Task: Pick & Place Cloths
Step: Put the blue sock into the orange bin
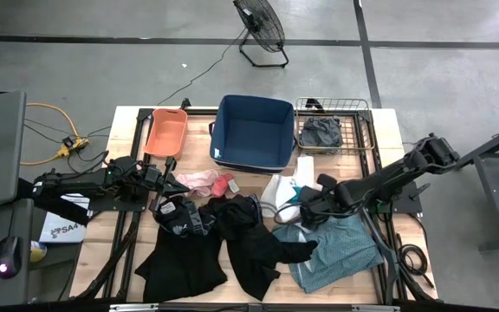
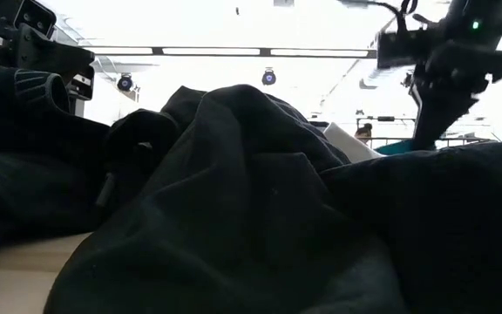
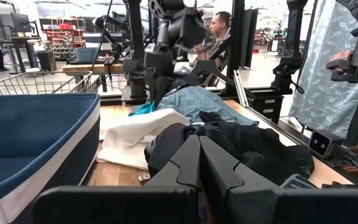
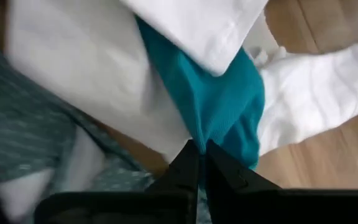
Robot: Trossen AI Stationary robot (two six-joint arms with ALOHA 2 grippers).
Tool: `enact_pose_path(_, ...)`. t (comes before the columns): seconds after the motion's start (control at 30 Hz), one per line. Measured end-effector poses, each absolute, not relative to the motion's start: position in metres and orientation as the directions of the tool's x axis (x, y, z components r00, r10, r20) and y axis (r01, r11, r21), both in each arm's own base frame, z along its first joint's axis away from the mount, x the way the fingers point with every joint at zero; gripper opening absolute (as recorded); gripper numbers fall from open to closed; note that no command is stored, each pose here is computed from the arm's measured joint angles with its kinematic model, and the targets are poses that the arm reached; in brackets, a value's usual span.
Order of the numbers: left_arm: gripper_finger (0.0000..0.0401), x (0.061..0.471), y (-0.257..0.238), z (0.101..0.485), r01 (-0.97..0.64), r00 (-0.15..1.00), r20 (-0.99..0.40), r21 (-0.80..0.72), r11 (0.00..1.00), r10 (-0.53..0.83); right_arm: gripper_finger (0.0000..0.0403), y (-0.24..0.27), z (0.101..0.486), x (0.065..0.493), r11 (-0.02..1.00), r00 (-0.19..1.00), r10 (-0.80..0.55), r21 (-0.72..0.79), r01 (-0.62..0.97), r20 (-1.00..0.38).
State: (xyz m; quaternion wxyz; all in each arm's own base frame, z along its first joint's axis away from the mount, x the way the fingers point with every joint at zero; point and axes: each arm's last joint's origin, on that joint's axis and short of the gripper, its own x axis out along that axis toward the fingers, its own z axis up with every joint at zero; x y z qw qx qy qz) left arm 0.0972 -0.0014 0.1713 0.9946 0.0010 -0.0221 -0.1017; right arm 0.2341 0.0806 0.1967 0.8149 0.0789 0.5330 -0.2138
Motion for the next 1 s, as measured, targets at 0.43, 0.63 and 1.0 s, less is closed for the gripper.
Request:
enact_pose_path(0.43, 0.0001, 0.097, -0.001, 0.172, 0.203, 0.978, 0.046, 0.001, 0.979, -0.202, 0.0004, 0.083, 0.261, 0.214, 0.807, 0.514, -0.399, -0.025, 0.590, -0.759)
enact_pose_path(0.63, 0.0001, 0.097, -0.001, 0.172, 0.208, 0.978, 0.046, -0.145, 0.967, -0.204, 0.0004, 0.084, 0.273, 0.222, 0.807, 0.623, -0.447, 0.012, 0.591, -0.642)
enact_pose_path(1.0, 0.0001, 0.094, -0.002, 0.186, 0.224, 0.973, 0.096, -0.157, 0.962, -0.211, 0.0004, 0.092, 0.305, 0.249, 0.852, 0.808, -0.496, 0.000, 0.524, -0.318)
